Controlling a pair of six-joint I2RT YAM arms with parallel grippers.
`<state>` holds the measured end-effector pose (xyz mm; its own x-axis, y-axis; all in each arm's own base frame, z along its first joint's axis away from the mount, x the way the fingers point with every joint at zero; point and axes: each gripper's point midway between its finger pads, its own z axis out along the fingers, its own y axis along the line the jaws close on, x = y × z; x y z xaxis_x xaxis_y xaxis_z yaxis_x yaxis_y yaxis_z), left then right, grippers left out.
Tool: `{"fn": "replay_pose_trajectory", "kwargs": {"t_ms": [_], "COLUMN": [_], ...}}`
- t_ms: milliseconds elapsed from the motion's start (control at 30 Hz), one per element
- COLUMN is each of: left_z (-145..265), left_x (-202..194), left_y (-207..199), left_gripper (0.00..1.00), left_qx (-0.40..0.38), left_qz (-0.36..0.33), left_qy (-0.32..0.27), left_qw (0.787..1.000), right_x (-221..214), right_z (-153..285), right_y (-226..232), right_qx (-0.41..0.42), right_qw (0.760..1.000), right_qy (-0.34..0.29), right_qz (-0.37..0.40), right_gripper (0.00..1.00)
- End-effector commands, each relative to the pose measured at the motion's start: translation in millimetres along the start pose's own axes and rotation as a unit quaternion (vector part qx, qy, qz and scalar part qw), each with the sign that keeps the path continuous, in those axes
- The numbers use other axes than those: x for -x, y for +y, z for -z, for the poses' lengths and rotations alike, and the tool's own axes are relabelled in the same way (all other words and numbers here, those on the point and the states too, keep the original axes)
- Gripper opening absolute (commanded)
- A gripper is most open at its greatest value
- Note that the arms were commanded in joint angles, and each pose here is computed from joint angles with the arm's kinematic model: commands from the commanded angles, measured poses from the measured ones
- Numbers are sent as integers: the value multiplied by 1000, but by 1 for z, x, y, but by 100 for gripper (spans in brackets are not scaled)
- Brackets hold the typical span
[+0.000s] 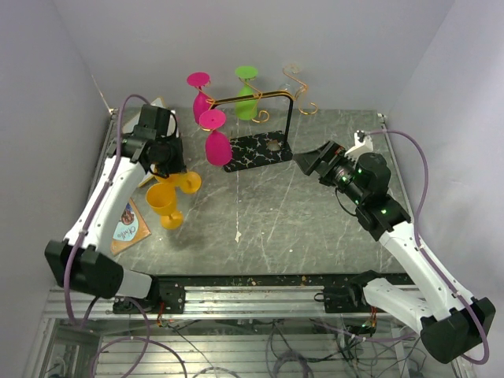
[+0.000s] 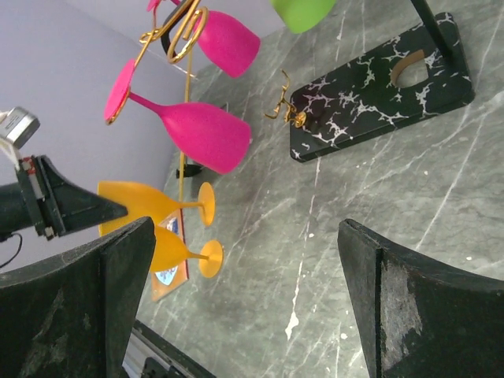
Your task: Take the wine glass off the wine glass rack
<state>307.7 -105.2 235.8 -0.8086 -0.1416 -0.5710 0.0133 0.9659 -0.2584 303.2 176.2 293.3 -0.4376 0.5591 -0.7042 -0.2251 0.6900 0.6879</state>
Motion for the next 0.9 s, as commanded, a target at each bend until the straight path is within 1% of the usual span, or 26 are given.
{"fn": "replay_pose_trajectory", "kwargs": {"t_ms": [0, 100, 333, 500, 733, 867], "left_z": [-12, -20, -38, -53, -74, -84], "left_x": [19, 23, 23, 17, 10, 3], "left_y": [-1, -5, 17, 29, 37, 46], "left_gripper": [7, 7, 7, 7, 7, 7], "left_qx": [7, 0, 65, 91, 91, 103], "left_qz": [-15, -18, -22, -26, -24, -22], "left_qy": [-2, 4, 27, 52, 73, 94], "left_qw": [1000, 1000, 997, 994, 993, 990], "right_x": [13, 11, 4, 1, 4, 2], "right_z": [4, 4, -3, -7, -5, -6], "right_y": [0, -3, -6, -7, -9, -12], "right_qx": [-10, -16, -16, -17, -21, -25], "right_qw": [1000, 999, 1000, 999, 999, 999], "right_qy": [-18, -17, 0, 11, 4, 6], "right_qz": [22, 24, 25, 32, 39, 40], "right_gripper": [100, 100, 100, 100, 100, 100]}}
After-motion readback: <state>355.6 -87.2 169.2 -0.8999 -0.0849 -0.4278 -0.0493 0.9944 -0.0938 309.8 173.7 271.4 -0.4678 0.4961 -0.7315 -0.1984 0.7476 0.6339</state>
